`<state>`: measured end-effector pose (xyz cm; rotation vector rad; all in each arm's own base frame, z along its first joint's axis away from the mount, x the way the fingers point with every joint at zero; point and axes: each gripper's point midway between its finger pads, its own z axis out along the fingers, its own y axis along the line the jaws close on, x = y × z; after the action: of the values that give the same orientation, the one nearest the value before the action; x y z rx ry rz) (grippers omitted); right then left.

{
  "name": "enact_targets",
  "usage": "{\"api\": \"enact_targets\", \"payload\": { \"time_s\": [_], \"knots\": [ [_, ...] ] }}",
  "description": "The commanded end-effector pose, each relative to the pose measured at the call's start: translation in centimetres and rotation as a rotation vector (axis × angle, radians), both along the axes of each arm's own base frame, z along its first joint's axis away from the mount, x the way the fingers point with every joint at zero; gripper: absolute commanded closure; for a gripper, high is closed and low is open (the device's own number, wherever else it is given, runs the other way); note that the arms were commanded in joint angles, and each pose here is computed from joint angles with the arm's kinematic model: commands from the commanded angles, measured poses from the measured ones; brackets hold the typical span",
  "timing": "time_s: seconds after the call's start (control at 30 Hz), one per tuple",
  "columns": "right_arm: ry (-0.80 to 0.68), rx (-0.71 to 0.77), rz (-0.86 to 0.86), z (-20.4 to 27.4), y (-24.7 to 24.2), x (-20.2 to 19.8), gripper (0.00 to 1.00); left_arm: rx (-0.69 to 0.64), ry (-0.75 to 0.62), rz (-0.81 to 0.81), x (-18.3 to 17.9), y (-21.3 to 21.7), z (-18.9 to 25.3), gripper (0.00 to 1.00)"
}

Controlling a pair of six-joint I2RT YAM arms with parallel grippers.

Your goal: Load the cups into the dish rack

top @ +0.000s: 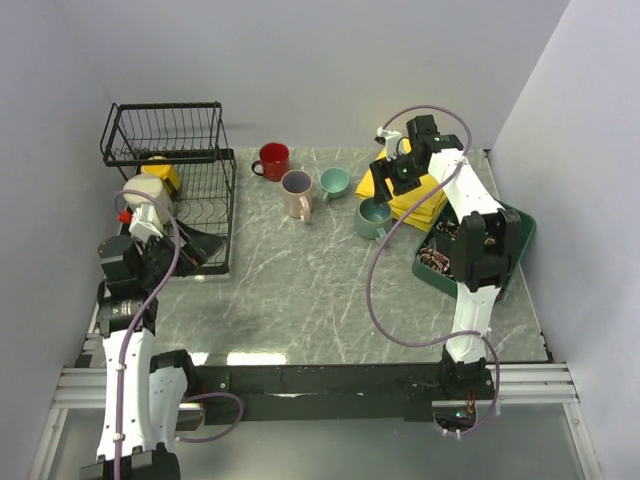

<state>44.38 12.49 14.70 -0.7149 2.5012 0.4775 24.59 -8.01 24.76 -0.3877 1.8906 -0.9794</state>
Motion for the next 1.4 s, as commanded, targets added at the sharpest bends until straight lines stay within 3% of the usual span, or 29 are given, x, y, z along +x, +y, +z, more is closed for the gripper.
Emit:
{"api": "enact_targets", "payload": {
  "time_s": [0.0, 0.13, 0.37, 0.8, 1.0, 1.13, 1.23, 1.37],
  "knots": [
    [0.023, -0.045, 0.018, -1.3, -0.2, 0.8, 0.25, -0.095, -0.012, -0.066, -0.6, -1.5, 0.4, 0.04],
    [0.007, -0.095, 0.027, -2.0, -0.3, 2.2, 0.27, -0.135, -0.006, -0.077, -0.7, -2.0, 0.7, 0.04],
    [-0.035, -0.230, 0.199, -2.8, -0.3, 2.9, 0.27, -0.175, -0.014, -0.089, -1.7, -3.5, 0.3, 0.04],
    [-0.018, -0.242, 0.407, -6.3, 0.9, 3.2, 0.35, -0.205, -0.006, -0.146, -3.1, -4.7, 1.2, 0.03],
    [0.021, -0.230, 0.472, -8.1, 1.7, 2.0, 0.60, -0.232, -0.012, -0.149, -3.6, -4.9, 1.5, 0.04],
    [0.045, -0.214, 0.487, -8.4, 2.2, 1.1, 1.00, -0.255, -0.004, -0.172, -3.8, -5.3, 1.7, 0.04],
    [-0.004, -0.180, 0.473, -6.6, 2.8, 1.0, 1.00, -0.307, 0.014, -0.207, -3.6, -6.0, 2.4, 0.04],
    [-0.144, -0.090, 0.432, 0.7, 4.2, 0.6, 1.00, -0.383, -0.028, -0.264, -3.5, -7.2, 5.3, 0.04]
  ]
}}
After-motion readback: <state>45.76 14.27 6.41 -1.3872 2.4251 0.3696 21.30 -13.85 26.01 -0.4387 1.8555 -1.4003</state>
